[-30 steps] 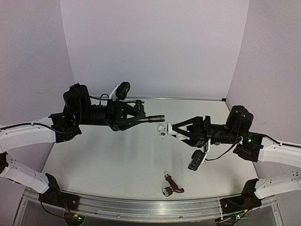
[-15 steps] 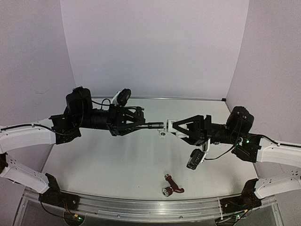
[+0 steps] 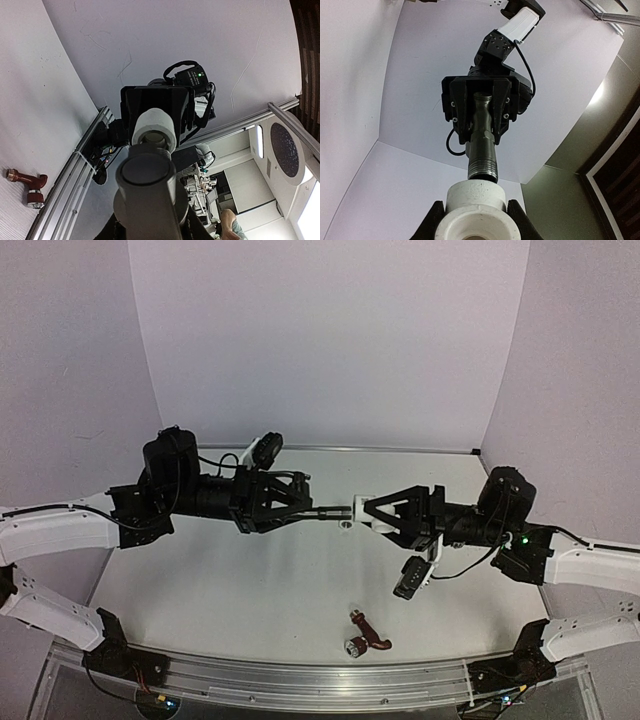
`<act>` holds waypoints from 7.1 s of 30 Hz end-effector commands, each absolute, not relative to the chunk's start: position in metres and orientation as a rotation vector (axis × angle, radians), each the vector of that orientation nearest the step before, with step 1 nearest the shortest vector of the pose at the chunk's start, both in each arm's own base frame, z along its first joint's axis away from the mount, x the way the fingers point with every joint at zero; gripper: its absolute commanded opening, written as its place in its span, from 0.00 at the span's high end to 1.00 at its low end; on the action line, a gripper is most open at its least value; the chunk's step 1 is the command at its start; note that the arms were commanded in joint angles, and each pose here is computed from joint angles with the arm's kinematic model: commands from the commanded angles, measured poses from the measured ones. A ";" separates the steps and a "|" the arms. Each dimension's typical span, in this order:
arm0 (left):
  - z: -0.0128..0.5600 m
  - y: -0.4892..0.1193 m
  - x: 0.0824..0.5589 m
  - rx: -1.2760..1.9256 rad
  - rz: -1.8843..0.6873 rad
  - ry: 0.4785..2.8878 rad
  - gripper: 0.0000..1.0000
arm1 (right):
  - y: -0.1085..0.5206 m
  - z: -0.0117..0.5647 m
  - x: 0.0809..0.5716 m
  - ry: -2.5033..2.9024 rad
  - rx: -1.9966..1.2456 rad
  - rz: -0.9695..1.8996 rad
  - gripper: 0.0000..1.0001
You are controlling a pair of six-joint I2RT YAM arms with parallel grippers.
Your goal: Install the water faucets
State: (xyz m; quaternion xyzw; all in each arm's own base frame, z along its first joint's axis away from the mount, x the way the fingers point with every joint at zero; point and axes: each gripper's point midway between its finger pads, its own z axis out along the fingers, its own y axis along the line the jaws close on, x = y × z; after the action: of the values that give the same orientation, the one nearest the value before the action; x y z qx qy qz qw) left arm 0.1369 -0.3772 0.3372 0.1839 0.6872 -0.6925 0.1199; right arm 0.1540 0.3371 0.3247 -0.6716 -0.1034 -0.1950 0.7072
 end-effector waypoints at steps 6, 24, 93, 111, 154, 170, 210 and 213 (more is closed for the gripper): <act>0.369 -0.378 0.146 0.514 -2.006 1.895 1.00 | 0.339 0.346 0.151 -0.444 -1.405 -0.658 1.00; 0.371 -0.382 0.141 0.517 -2.060 1.902 1.00 | 0.345 0.342 0.155 -0.467 -1.423 -0.665 1.00; 0.367 -0.394 0.111 1.042 -1.940 1.721 1.00 | 0.331 0.385 0.103 -0.100 -1.465 0.135 1.00; 0.374 -0.388 0.116 0.941 -1.927 1.717 1.00 | 0.332 0.357 0.110 -0.100 -1.514 0.064 1.00; 0.383 -0.368 0.093 0.995 -1.989 1.742 1.00 | 0.328 0.333 0.095 -0.399 -1.532 -0.110 1.00; 0.364 -0.381 0.103 0.919 -2.026 1.851 1.00 | 0.335 0.335 0.092 -0.533 -1.502 -0.153 1.00; 0.371 -0.387 0.105 0.975 -1.916 1.748 1.00 | 0.341 0.368 0.103 -0.273 -1.449 0.019 1.00; 0.373 -0.387 0.106 0.975 -1.903 1.724 1.00 | 0.343 0.379 0.105 -0.209 -1.409 0.062 1.00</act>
State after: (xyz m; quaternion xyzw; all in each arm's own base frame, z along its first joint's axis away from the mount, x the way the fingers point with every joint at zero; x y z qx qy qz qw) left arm 0.1125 -0.3881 0.3414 0.3179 0.6558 -0.6688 0.1470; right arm 0.1013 0.3400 0.3302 -0.6992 -0.1203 0.0263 0.7042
